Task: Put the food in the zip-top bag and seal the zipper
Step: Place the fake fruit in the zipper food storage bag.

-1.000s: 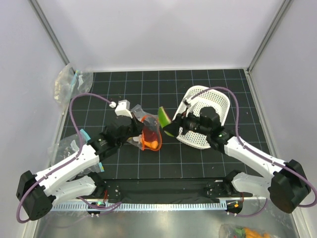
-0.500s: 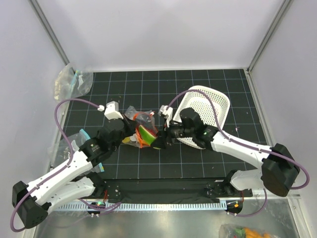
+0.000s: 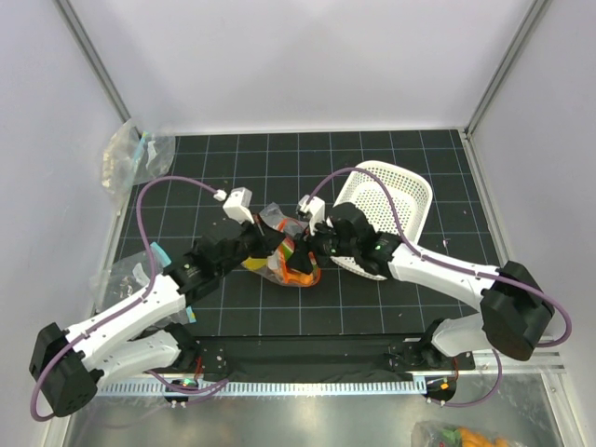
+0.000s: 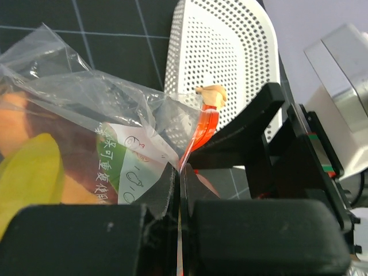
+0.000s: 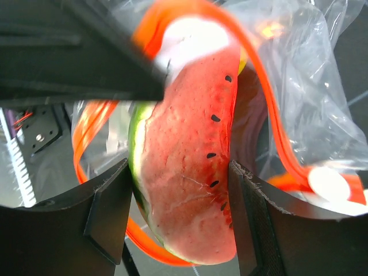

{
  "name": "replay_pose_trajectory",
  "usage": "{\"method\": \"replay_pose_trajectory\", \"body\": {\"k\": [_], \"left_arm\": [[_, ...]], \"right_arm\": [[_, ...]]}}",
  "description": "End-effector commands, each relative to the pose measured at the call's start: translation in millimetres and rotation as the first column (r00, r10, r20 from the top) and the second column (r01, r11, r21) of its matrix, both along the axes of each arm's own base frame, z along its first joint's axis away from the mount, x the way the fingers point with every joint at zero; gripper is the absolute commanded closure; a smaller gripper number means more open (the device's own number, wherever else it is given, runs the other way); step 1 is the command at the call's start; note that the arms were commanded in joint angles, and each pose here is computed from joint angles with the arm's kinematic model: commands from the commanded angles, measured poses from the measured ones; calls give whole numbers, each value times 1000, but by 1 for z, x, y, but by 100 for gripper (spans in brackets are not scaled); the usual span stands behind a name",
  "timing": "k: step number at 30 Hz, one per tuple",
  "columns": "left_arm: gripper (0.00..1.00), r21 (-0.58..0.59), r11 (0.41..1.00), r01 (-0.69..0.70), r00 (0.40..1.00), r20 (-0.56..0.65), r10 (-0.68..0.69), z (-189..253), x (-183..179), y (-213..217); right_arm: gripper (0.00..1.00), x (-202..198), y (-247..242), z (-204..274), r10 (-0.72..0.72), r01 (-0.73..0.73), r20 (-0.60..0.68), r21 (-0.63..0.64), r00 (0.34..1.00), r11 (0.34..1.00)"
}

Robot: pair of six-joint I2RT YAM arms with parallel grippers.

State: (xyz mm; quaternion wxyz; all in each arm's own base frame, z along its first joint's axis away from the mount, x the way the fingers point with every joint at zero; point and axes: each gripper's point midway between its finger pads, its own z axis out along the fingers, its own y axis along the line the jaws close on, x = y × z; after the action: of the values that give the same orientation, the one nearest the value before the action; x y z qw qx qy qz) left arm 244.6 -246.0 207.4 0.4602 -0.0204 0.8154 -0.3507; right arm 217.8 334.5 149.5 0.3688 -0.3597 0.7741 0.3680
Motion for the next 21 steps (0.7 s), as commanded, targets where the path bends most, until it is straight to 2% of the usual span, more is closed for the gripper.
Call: {"method": "replay_pose_trajectory", "body": {"k": [1,4,8,10,15,21], "left_arm": [[100,-96,986,136,988,81,-128,35,-7,-27],[100,-99,989,113,991,77,-106,33,-5,-24],[99,-73,997,-8,998,56,12,25,6,-7],[99,-1,996,-92,996,20,92,11,12,9],[99,1,991,-137,990,8,137,11,16,16],[99,22,978,-206,979,5,206,8,20,30]], "right_arm": [[49,16,0,29,-79,74,86,64,993,995],[32,17,-3,31,-94,87,92,71,991,994],[21,16,-5,35,-98,89,107,84,989,992],[20,15,-7,36,-94,85,113,83,989,993],[18,15,-7,39,-95,85,121,88,988,993],[25,19,-14,42,-141,129,139,92,980,987]]}}
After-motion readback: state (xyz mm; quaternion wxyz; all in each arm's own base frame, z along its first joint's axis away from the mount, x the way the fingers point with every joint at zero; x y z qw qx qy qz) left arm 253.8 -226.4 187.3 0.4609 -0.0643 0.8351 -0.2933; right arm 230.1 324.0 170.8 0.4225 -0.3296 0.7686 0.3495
